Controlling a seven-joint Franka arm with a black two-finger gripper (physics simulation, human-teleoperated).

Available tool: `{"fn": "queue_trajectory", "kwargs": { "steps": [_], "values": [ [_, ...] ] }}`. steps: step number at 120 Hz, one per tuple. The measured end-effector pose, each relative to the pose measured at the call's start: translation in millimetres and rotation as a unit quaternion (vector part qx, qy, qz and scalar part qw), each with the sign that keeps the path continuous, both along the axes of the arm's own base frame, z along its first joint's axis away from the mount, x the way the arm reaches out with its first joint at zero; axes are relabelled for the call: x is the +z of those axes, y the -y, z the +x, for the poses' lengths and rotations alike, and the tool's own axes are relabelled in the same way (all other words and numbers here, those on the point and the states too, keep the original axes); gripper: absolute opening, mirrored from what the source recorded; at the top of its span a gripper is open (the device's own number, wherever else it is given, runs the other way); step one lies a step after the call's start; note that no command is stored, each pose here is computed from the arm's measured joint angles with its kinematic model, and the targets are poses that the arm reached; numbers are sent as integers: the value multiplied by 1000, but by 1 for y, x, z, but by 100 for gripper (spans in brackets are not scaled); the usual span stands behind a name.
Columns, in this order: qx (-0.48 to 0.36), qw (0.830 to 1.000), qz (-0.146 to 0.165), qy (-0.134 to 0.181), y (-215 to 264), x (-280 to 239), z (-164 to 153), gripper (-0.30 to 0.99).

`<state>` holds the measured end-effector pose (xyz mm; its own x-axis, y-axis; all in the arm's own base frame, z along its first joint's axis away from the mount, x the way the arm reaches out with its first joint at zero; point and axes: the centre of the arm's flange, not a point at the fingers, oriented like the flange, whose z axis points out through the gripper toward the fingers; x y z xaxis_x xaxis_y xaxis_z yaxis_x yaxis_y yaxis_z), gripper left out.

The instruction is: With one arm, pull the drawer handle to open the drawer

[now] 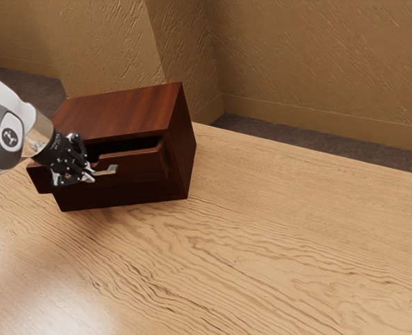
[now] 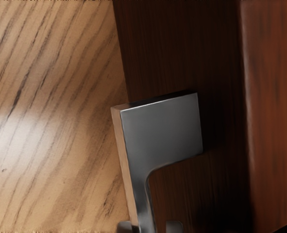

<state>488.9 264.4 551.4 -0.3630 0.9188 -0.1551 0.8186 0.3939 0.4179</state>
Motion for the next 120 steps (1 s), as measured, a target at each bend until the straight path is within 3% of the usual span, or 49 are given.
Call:
{"fn": "queue_trajectory", "kwargs": {
  "steps": [71, 120],
  "values": [
    [-2, 1000, 29, -5, 72, 6, -85, -9],
    [2, 999, 36, -3, 84, 4, -104, -9]
  ]
}}
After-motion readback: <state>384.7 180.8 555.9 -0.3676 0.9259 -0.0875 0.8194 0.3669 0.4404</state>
